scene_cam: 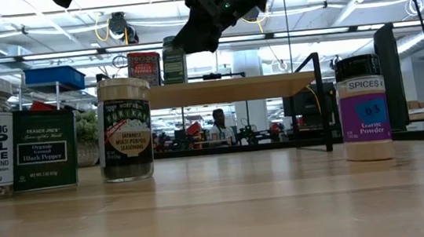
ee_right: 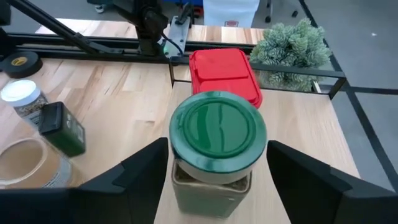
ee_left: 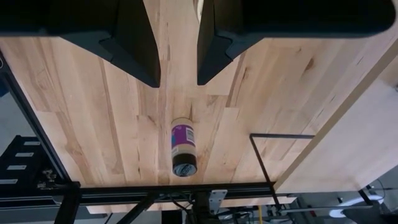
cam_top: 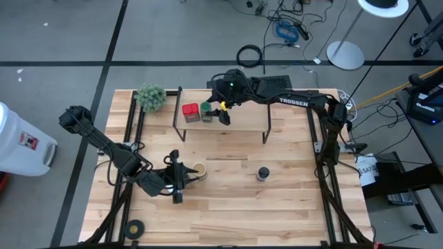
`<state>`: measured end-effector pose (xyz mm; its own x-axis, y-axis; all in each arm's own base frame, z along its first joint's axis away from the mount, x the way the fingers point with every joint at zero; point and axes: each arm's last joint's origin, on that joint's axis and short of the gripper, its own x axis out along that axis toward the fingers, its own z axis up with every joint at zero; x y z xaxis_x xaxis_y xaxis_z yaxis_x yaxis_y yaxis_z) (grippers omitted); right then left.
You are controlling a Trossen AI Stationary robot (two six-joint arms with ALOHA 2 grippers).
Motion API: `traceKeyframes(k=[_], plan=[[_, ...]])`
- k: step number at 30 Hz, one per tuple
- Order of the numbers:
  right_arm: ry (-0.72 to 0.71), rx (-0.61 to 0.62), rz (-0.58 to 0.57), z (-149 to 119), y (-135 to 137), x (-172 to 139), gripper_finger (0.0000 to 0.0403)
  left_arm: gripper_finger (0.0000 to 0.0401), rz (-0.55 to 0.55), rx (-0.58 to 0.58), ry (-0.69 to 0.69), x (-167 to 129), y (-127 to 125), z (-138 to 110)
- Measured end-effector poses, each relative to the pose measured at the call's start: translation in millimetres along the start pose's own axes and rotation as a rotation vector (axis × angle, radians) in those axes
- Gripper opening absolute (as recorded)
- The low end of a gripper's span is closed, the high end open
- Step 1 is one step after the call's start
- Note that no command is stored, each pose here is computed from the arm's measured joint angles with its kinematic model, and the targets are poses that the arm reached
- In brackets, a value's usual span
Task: Shelf spices
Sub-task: Put the green seasoning bottle on the shelf aligned with the other red seasoning can, then put the black seasoning can on the shelf
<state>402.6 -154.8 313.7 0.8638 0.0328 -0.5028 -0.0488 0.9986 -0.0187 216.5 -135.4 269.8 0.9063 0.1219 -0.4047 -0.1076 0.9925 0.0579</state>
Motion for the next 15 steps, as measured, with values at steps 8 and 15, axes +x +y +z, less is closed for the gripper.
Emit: traceKeyframes(k=[8,15], plan=[[0.096,-0.028,-0.049,27,7,-24,0.0261,0.0114,0.000,-0.008,0.001,0,0,0],[0.221,-0.049,-0.112,58,32,-62,0.0261,0.0114,0.002,-0.021,0.008,1,0,-3]])
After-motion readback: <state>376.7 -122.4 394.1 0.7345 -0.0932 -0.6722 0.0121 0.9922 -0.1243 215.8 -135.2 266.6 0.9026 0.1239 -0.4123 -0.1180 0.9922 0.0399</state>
